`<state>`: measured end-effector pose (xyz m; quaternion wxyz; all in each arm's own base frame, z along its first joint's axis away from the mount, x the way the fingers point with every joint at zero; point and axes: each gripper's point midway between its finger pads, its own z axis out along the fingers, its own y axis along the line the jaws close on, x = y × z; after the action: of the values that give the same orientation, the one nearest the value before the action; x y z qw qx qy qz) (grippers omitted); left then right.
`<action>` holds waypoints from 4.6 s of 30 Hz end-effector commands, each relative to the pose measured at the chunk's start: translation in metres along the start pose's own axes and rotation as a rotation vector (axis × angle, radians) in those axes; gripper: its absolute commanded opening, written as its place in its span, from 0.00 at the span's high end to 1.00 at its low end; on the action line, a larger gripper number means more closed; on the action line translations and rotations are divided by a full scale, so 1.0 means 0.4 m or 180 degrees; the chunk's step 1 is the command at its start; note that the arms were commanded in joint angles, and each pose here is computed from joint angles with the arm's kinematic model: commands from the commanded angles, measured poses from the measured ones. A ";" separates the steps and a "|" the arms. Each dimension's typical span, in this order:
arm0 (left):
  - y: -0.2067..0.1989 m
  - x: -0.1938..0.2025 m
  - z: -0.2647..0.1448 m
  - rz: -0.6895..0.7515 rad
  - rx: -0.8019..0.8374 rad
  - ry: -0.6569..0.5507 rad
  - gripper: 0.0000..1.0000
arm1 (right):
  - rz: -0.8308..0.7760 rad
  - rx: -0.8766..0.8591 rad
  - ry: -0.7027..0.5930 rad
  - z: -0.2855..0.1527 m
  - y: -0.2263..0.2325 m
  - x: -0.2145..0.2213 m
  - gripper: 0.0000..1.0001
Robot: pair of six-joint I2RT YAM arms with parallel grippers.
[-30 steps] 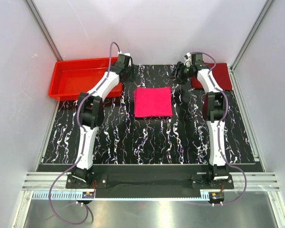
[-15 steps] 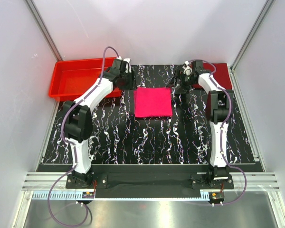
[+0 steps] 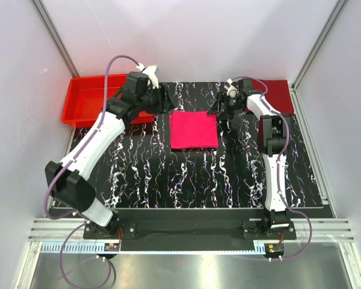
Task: Fold and stack the t-shirts
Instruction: Neatly place the folded tshirt to the corner, then reset both grippers
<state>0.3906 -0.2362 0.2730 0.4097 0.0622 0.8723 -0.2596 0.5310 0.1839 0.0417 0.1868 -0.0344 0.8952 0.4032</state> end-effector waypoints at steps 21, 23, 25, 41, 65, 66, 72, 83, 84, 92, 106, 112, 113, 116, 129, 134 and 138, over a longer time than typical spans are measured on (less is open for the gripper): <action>0.027 0.106 -0.134 -0.0192 -0.0076 0.0034 0.47 | -0.0435 0.0221 0.0032 -0.041 0.122 -0.016 1.00; 0.034 0.127 -0.137 -0.0189 -0.0085 0.0077 0.47 | -0.0542 0.0489 0.0131 -0.076 0.107 -0.007 1.00; 0.039 0.147 -0.141 -0.0182 -0.0079 0.0101 0.48 | -0.0803 0.0717 0.0057 -0.115 0.109 -0.045 1.00; 0.067 0.310 -0.084 -0.0078 0.0111 0.0666 0.49 | -0.1987 0.2425 -0.0319 -0.441 0.042 -0.226 1.00; 0.077 0.360 0.002 -0.0263 0.0148 0.0949 0.52 | -0.2526 0.3330 -0.1685 -0.743 0.082 -0.503 1.00; 0.078 0.361 0.001 -0.0268 0.0141 0.0952 0.52 | -0.2530 0.3320 -0.1714 -0.746 0.090 -0.505 1.00; 0.076 0.362 0.004 -0.0292 0.0154 0.0964 0.52 | -0.2593 0.3372 -0.1809 -0.773 0.108 -0.520 1.00; 0.075 0.370 0.007 -0.0295 0.0172 0.1025 0.52 | -0.2585 0.3400 -0.1781 -0.744 0.046 -0.542 1.00; 0.075 0.373 0.009 -0.0295 0.0171 0.1040 0.52 | -0.2586 0.3389 -0.1766 -0.736 0.040 -0.543 1.00; 0.079 0.379 0.013 -0.0289 0.0140 0.1103 0.52 | -0.2492 0.3432 -0.1736 -0.744 -0.047 -0.550 1.00; 0.083 0.386 0.048 -0.0309 0.0064 0.1214 0.53 | -0.2531 0.3260 -0.1757 -0.665 -0.250 -0.588 1.00; 0.084 0.423 0.064 -0.0282 0.0000 0.1372 0.53 | -0.2512 0.3467 -0.1953 -0.665 -0.399 -0.620 1.00; 0.083 0.429 0.066 -0.0280 -0.0011 0.1397 0.53 | -0.2481 0.3515 -0.2012 -0.658 -0.436 -0.625 1.00; 0.086 0.440 0.066 -0.0254 -0.0061 0.1448 0.53 | -0.2292 0.3832 -0.2201 -0.711 -0.507 -0.632 0.95; -0.004 0.341 0.008 -0.0173 0.0004 0.1166 0.54 | -0.1601 0.3782 -0.3051 -0.975 -0.270 -0.655 0.16; -0.053 0.288 -0.048 -0.0190 0.0173 0.0907 0.54 | -0.1090 0.3512 -0.2771 -1.022 -0.147 -0.534 0.00; -0.076 0.286 -0.095 -0.0188 0.0339 0.0823 0.52 | -0.0514 0.2750 -0.2700 -0.971 -0.037 -0.419 0.00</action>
<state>0.2862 -0.2545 0.1899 0.2507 0.0903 0.9225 -0.2794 0.6184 -0.1661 0.2921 0.5580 0.0788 0.8150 -0.1349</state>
